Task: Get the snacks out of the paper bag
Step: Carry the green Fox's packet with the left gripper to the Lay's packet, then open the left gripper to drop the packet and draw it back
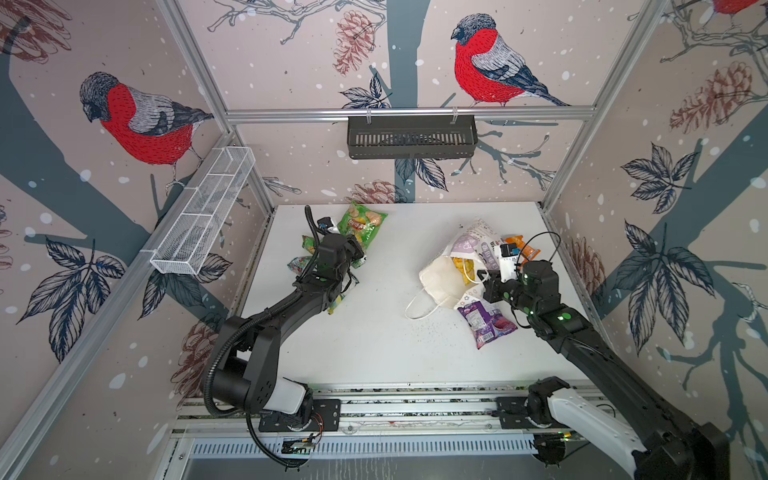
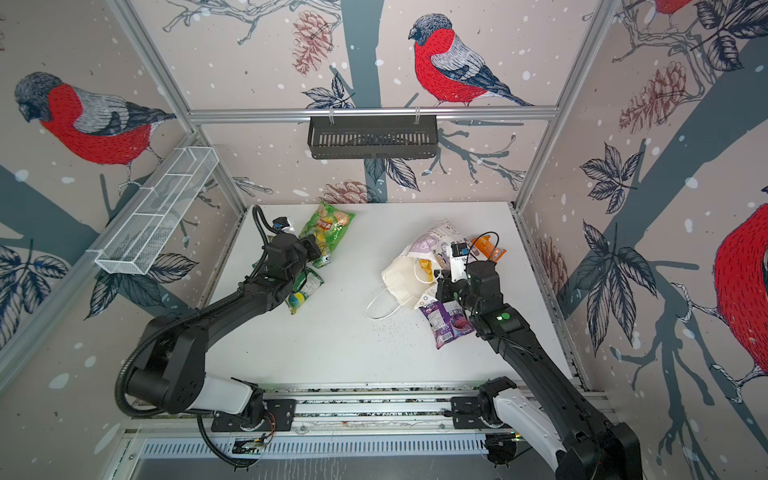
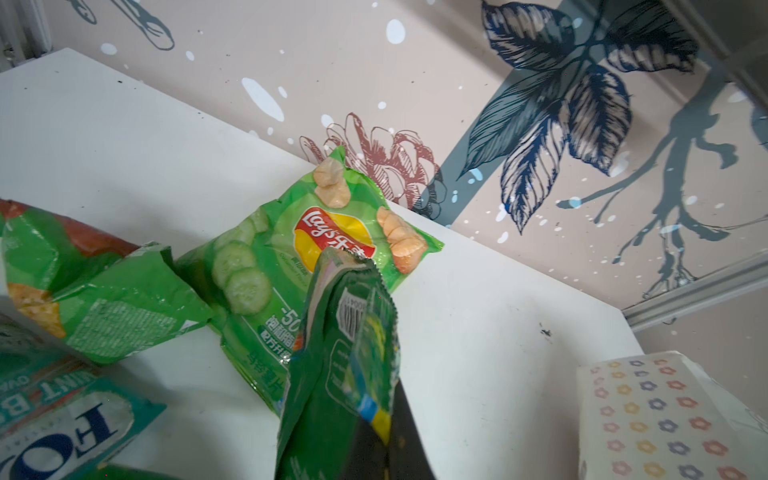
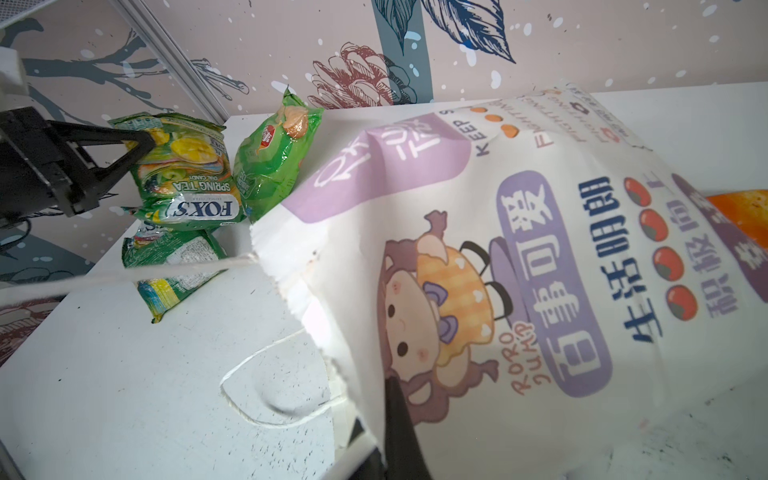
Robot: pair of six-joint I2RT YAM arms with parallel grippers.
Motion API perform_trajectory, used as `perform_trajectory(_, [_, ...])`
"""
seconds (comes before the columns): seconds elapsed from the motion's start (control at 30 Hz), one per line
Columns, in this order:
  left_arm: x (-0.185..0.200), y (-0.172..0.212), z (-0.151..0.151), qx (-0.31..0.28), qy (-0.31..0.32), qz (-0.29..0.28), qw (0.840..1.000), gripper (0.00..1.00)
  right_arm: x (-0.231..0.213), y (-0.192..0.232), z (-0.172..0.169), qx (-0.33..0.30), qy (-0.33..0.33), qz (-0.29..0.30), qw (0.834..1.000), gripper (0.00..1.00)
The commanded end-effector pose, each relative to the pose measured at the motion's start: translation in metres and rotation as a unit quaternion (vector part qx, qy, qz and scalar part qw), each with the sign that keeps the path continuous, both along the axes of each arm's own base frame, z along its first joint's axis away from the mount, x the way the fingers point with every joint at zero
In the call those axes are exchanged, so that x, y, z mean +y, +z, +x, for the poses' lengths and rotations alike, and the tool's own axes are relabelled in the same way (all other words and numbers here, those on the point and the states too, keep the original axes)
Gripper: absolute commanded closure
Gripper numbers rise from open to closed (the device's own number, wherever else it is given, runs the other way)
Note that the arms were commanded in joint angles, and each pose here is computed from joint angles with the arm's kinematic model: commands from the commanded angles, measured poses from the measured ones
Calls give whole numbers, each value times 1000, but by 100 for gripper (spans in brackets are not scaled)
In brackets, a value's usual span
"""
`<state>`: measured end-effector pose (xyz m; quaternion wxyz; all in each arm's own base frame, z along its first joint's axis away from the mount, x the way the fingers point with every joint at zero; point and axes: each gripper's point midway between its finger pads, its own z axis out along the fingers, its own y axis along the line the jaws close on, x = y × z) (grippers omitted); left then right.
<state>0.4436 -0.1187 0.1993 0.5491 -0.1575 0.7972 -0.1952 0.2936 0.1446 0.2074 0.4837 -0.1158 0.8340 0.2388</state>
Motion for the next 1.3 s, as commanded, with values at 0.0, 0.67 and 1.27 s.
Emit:
perform_trajectory(0.0, [10,3,14,-6,25,14,1000,100,5,10,0,-21,13,15,1000,100])
perform_trajectory(0.67, [-14,50,-18,-75,-57,-64,993,27,5,14,-8,-48,18,18,999,100])
perform_trajectory(1.27, [-65,53,-132,-130,-191,-102,968,45,10,6,-9,-23,41,0,999,100])
